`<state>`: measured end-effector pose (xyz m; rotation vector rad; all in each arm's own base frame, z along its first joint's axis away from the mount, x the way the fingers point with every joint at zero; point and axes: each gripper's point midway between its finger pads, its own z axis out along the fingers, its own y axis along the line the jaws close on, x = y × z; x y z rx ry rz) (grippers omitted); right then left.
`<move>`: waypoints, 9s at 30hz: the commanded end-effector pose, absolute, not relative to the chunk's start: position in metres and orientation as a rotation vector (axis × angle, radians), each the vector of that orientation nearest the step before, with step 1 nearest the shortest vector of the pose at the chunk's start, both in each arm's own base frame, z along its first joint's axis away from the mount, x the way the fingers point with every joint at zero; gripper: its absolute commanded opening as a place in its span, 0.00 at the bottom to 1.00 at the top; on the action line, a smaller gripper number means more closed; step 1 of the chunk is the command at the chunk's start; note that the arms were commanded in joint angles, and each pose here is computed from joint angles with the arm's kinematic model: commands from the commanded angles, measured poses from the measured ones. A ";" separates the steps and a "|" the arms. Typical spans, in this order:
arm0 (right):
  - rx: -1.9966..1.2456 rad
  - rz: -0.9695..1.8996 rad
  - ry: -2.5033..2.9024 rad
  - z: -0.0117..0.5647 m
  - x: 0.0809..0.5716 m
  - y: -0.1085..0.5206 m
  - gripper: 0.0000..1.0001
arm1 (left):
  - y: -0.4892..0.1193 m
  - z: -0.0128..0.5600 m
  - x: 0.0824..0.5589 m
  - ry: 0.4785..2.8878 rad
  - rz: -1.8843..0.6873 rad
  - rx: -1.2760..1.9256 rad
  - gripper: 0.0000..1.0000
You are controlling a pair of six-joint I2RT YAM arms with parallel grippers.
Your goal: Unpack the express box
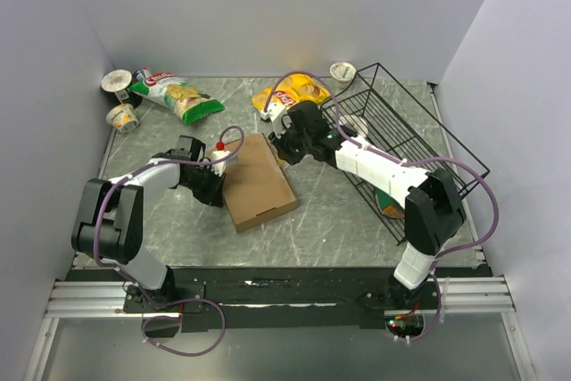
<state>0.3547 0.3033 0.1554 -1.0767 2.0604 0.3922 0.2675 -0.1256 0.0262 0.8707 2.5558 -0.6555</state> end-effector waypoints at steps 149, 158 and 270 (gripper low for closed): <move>-1.037 0.300 2.041 0.151 0.394 0.294 0.00 | -0.073 -0.001 0.249 2.553 -0.418 1.130 0.01; -1.036 0.332 2.044 0.150 0.399 0.303 0.00 | -0.061 -0.014 0.233 2.614 -0.388 1.141 0.01; -1.517 0.841 1.754 0.186 0.216 0.382 0.00 | -0.127 0.118 0.521 2.133 -0.776 0.751 0.43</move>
